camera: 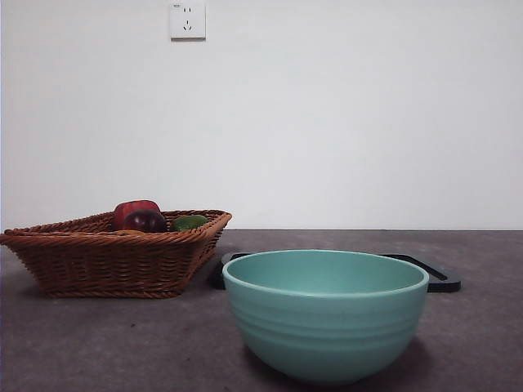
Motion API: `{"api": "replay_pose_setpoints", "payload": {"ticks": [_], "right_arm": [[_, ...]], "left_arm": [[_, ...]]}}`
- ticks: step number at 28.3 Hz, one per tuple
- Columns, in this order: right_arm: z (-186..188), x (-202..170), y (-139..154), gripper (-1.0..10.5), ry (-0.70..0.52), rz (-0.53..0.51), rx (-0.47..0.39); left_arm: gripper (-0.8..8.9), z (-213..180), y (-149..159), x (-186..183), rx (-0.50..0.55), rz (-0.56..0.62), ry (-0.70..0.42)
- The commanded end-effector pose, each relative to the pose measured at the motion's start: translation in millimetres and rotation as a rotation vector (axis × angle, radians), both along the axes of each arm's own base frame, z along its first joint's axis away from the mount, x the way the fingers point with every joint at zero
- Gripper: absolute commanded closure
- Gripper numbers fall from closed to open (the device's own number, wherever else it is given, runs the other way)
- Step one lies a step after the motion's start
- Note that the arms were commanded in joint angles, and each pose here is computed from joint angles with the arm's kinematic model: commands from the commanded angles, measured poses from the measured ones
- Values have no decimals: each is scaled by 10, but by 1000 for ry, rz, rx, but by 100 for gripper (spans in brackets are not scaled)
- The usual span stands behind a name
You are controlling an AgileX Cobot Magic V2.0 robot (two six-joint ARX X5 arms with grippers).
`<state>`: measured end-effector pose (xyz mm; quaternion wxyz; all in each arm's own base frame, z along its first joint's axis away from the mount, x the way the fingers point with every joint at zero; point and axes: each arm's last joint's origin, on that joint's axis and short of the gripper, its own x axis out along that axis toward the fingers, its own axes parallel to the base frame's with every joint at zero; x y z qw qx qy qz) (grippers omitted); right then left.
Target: Pick up the wifruite, put it on the bowl, pick up the plate, put it on desk
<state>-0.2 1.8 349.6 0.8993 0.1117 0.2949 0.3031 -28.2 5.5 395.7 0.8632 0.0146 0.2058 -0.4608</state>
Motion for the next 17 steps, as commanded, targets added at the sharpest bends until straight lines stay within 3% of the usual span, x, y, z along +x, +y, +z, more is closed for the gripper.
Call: {"api": "replay_pose_setpoints", "payload": {"ticks": [1, 3, 5, 7, 8, 17], "right_arm": [[42, -11, -10, 361, -26, 15, 4], [42, -11, -10, 363, -26, 15, 4], [42, -11, -10, 461, -26, 15, 4], [42, -11, -10, 832, -26, 15, 3], [42, -11, -10, 946, -27, 15, 3], [48, -9, -8, 936, -31, 15, 8]], "left_arm": [[167, 33, 9, -13, -13, -11, -17], [198, 33, 9, -12, -14, -11, -18], [344, 35, 9, -12, -15, -11, -20], [693, 47, 6, -8, -22, -11, -31], [809, 60, 3, -4, -31, -11, -42], [794, 87, -2, 3, -47, -11, -67]]}}
